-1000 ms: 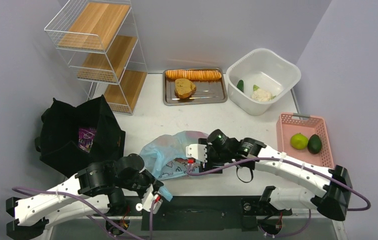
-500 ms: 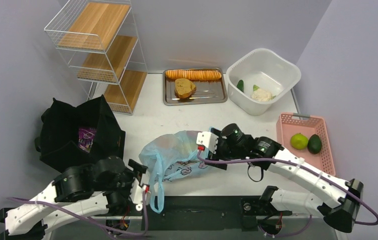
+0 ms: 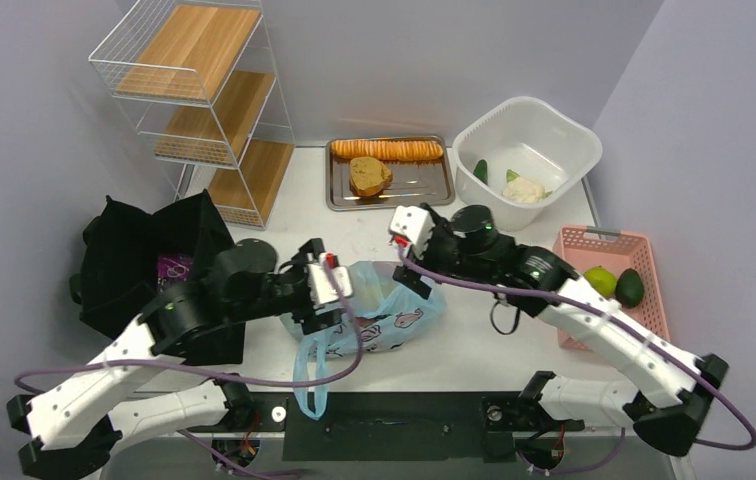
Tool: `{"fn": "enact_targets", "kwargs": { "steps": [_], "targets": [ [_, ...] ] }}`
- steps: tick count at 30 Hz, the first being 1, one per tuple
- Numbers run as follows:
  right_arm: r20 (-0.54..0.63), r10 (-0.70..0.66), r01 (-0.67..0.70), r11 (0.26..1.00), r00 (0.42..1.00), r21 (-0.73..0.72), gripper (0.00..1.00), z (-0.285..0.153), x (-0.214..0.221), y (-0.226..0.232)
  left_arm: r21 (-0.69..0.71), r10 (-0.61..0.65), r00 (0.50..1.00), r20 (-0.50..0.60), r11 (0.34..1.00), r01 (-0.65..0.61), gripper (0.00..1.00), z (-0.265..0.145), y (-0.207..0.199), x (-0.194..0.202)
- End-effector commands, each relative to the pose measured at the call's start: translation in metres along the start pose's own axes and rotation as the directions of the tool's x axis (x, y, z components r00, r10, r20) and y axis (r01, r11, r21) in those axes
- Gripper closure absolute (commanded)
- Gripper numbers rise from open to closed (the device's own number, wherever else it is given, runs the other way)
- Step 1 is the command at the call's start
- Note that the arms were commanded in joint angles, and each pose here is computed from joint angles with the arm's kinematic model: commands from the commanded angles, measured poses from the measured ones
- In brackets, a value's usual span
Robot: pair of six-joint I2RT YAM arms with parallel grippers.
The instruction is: Untie the knot of the grocery bags and take out the mixed food
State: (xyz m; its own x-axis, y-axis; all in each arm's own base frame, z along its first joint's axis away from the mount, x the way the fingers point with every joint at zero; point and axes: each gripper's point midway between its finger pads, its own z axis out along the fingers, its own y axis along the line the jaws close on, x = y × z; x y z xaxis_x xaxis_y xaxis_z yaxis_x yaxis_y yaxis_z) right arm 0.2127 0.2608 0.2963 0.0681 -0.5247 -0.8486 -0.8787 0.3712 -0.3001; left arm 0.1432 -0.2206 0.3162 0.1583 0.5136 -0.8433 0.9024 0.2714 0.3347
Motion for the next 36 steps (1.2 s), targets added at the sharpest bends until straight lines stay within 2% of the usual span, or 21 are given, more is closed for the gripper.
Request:
{"fn": "enact_targets", "kwargs": {
  "steps": [1,5,6,10,12,14,16,17,18,19,20,21,22,26,27,28,29,30,32,33,36],
  "targets": [
    [-0.091,-0.038,0.029,0.994,0.995,-0.101,0.22,0.046,0.039,0.016,-0.035,-0.113,0.993,-0.014,0.993,0.112,0.28,0.052,0.001,0.018],
    [-0.17,-0.057,0.033,0.99,0.984,-0.139,0.21,0.057,0.077,0.029,0.03,0.005,0.992,-0.125,1.0,-0.001,0.25,0.07,-0.017,0.064],
    [-0.181,-0.071,0.045,0.989,0.981,-0.144,0.21,0.057,0.085,0.031,0.06,0.066,0.984,-0.167,0.997,-0.056,0.25,0.072,-0.027,0.084],
    [-0.295,-0.11,0.069,0.987,0.949,-0.146,0.21,0.053,0.142,0.04,0.005,0.169,0.928,-0.332,0.984,-0.177,0.23,0.07,-0.021,0.148],
    [-0.337,-0.094,0.056,0.991,0.937,-0.122,0.22,0.045,0.164,0.037,-0.051,0.174,0.905,-0.388,0.976,-0.21,0.24,0.065,-0.01,0.165],
    [-0.375,-0.092,0.053,0.992,0.922,-0.115,0.25,0.033,0.186,0.042,-0.108,0.134,0.903,-0.408,0.975,-0.193,0.3,0.058,0.002,0.171],
    [-0.372,-0.1,0.067,0.993,0.923,-0.102,0.4,0.02,0.193,0.043,-0.164,0.06,0.918,-0.393,0.977,-0.134,0.45,0.051,0.01,0.168],
    [-0.371,-0.106,0.074,0.992,0.923,-0.1,0.54,0.016,0.194,0.044,-0.182,0.021,0.925,-0.379,0.979,-0.096,0.58,0.049,0.014,0.168],
    [-0.367,-0.108,0.08,0.993,0.924,-0.09,0.63,0.009,0.198,0.045,-0.19,-0.029,0.943,-0.331,0.981,-0.037,0.73,0.047,0.014,0.157],
    [-0.359,-0.112,0.088,0.993,0.927,-0.082,0.79,0.006,0.197,0.044,-0.215,-0.082,0.947,-0.31,0.977,0.014,0.83,0.043,0.02,0.157],
    [-0.339,-0.116,0.1,0.993,0.934,-0.063,0.87,-0.001,0.196,0.043,-0.182,-0.124,0.965,-0.23,0.98,0.083,0.97,0.043,0.015,0.142],
    [-0.327,-0.118,0.108,0.993,0.938,-0.051,0.99,-0.003,0.194,0.042,-0.206,-0.167,0.968,-0.189,0.97,0.128,1.0,0.039,0.023,0.138],
    [-0.296,-0.12,0.119,0.993,0.948,-0.023,1.0,-0.009,0.187,0.039,-0.167,-0.199,0.973,-0.12,0.97,0.178,1.0,0.037,0.017,0.125],
    [-0.193,-0.114,0.125,0.991,0.975,0.044,1.0,-0.028,0.158,0.032,-0.145,-0.25,0.968,0.032,0.957,0.252,1.0,0.029,0.024,0.095],
    [-0.187,-0.113,0.122,0.992,0.976,0.038,0.95,-0.031,0.155,0.033,-0.137,-0.236,0.97,0.062,0.96,0.243,1.0,0.027,0.025,0.087],
    [-0.154,-0.114,0.121,0.992,0.981,0.038,0.84,-0.034,0.141,0.031,-0.093,-0.219,0.971,0.093,0.969,0.228,1.0,0.028,0.02,0.078],
    [-0.144,-0.095,0.102,0.994,0.985,0.04,0.55,-0.035,0.134,0.03,-0.074,-0.179,0.976,0.123,0.979,0.188,1.0,0.027,0.02,0.068],
    [-0.113,-0.083,0.089,0.995,0.99,0.049,0.37,-0.037,0.115,0.024,-0.026,-0.162,0.976,0.148,0.986,0.167,1.0,0.028,0.014,0.061],
    [-0.068,-0.033,0.037,0.998,0.997,0.058,0.28,-0.035,0.084,0.015,0.002,-0.128,0.977,0.169,0.992,0.129,1.0,0.03,0.013,0.051],
    [-0.015,-0.005,0.006,0.998,1.0,0.069,0.26,-0.037,0.059,0.009,0.006,-0.114,0.979,0.17,0.993,0.114,1.0,0.032,0.015,0.047],
    [0.006,0.052,-0.053,0.998,0.999,0.041,0.23,-0.021,0.033,0.003,0.016,-0.08,0.982,0.17,0.997,0.078,1.0,0.036,0.018,0.044]
  ]
}}
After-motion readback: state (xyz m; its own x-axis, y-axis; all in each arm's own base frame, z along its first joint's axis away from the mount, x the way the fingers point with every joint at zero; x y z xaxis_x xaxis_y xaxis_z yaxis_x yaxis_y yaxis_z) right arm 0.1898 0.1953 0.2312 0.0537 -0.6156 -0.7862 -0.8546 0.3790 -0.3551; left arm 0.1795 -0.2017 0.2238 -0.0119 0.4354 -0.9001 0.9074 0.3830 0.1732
